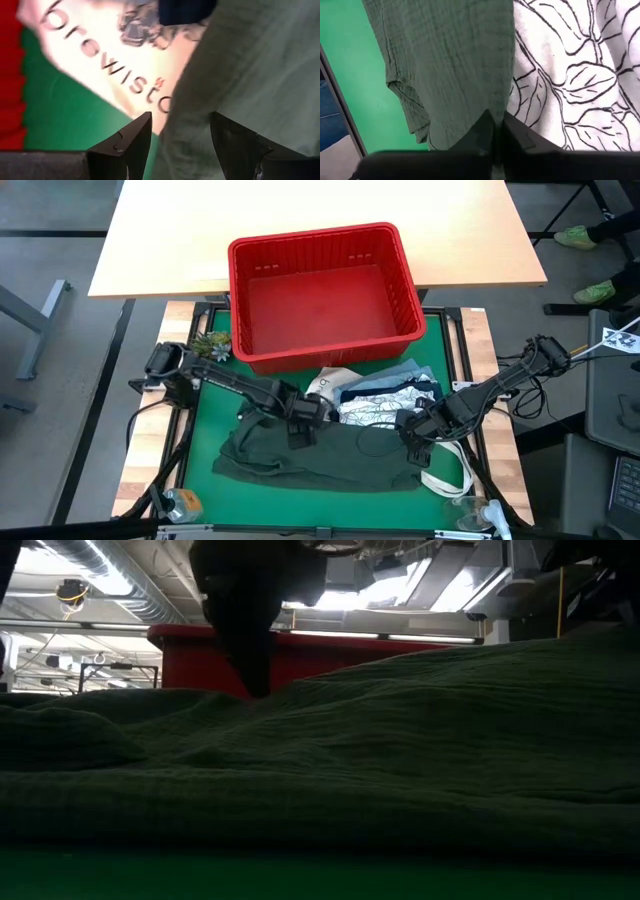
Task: Fold laundry
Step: Fold the green shirt
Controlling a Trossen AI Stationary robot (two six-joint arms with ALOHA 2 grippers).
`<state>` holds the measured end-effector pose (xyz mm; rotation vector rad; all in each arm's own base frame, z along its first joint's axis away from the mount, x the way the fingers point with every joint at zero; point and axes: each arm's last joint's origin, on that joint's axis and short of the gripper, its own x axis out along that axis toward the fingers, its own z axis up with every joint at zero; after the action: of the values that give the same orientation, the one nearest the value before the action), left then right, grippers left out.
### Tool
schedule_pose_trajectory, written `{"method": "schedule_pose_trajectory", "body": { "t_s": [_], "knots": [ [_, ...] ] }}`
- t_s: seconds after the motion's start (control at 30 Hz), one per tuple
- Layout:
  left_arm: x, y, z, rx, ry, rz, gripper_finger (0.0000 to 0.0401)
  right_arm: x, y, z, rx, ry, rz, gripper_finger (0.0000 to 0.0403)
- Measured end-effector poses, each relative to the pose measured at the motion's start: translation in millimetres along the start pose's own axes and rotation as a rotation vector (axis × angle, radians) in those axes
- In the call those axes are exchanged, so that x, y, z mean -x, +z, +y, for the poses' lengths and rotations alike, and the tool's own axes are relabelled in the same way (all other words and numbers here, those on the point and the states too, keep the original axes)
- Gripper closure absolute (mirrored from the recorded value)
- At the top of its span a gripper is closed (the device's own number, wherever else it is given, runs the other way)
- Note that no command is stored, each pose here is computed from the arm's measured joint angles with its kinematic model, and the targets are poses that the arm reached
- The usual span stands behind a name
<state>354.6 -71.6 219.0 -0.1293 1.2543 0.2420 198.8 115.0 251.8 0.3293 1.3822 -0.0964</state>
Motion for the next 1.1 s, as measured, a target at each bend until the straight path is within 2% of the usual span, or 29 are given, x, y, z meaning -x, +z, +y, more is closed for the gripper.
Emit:
{"method": "schedule_pose_trajectory", "body": {
  "t_s": [0.2,0.43,0.7,0.93,1.1],
  "knots": [
    [-3,15,13,-0.112,-0.097,-0.056,0.0206,0,0,0,0.0,0.0,0.0,0.0398],
    [-16,22,21,-0.106,-0.172,-0.039,0.0206,0,0,0,0.001,-0.001,0.001,0.0382],
    [-44,18,24,-0.107,-0.152,0.026,0.0206,0,0,0,0.001,-0.001,0.001,0.0378],
    [-66,16,21,-0.16,-0.148,0.075,0.0209,0,0,0,0.001,-0.001,0.001,0.0377],
    [-67,15,20,-0.157,-0.147,0.083,0.0255,0,0,0,0.001,0.003,0.007,0.0379]
  ]
}}
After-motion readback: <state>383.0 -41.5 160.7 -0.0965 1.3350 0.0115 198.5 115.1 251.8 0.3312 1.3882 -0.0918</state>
